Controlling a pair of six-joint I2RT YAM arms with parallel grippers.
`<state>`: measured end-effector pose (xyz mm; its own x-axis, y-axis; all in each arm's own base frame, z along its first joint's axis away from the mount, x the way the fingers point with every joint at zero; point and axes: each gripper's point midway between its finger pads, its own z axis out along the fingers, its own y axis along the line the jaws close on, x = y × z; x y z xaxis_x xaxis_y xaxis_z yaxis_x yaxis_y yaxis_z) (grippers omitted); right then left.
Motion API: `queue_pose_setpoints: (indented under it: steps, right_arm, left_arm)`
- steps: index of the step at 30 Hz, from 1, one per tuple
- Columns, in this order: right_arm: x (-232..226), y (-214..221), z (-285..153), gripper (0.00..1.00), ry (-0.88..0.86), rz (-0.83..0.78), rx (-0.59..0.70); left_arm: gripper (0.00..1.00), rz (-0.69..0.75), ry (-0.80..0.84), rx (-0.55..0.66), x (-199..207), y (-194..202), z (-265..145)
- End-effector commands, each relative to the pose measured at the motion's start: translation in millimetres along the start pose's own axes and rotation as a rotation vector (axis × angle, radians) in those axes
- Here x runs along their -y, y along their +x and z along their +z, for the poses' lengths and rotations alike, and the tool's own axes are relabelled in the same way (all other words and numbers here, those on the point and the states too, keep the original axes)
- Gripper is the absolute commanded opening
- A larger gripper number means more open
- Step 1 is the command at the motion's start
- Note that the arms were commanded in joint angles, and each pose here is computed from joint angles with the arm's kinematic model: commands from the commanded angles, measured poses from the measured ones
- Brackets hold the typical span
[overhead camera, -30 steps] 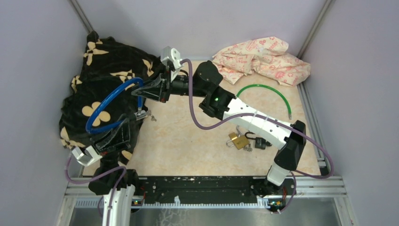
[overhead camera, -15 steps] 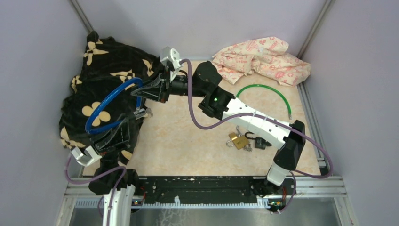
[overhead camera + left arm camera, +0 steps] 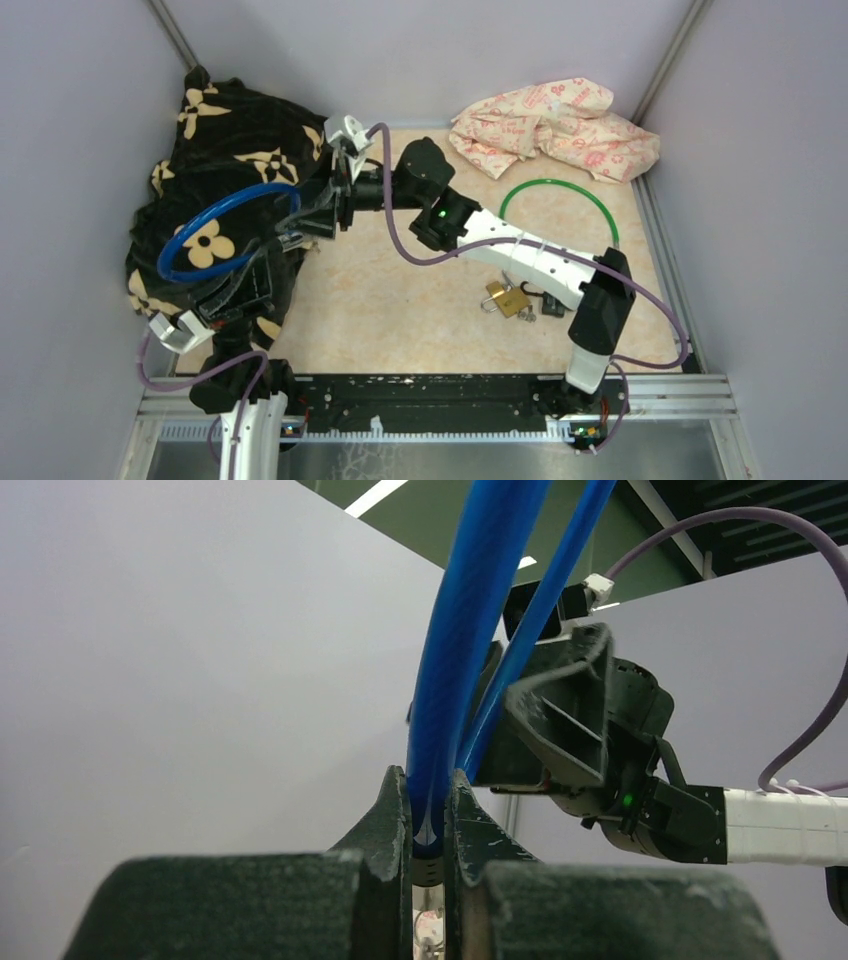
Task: Lock with the key
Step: Lock the lock.
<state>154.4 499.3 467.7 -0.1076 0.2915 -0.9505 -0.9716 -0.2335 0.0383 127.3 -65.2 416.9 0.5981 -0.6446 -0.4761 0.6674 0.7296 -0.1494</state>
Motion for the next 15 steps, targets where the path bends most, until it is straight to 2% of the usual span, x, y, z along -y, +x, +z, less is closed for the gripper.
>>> queue_pose_setpoints:
  steps: [1, 2, 3, 8, 12, 15]
  right_arm:
    - [-27.5, 17.5, -0.9, 0.71, -0.136, 0.038, -0.076]
    - [-28.1, 15.7, -6.1, 0.93, -0.143, 0.03, -0.084]
    - [-27.1, 16.0, -12.0, 0.98, -0.149, 0.027, -0.092]
    - [-13.6, 23.2, -46.6, 0.98, -0.167, -0.031, -0.129]
    - [-5.6, 39.6, -49.5, 0.98, -0.185, -0.13, -0.153]
    - [-9.4, 34.4, -42.9, 0.91, -0.243, -0.131, -0.114]
  left_arm:
    - [0.0, 0.024, 0.028, 0.068, 9.9, -18.1, 2.7]
    - [0.0, 0.024, 0.026, 0.063, 9.3, -16.8, 2.1]
    - [0.0, 0.023, 0.026, 0.059, 9.3, -15.9, 1.5]
    - [0.0, 0.003, 0.032, 0.045, 10.6, -12.5, -0.2]
    - [0.0, -0.049, 0.035, 0.02, 12.1, -7.5, -0.4]
    - [0.0, -0.098, 0.041, 0.001, 14.3, -4.3, 0.3]
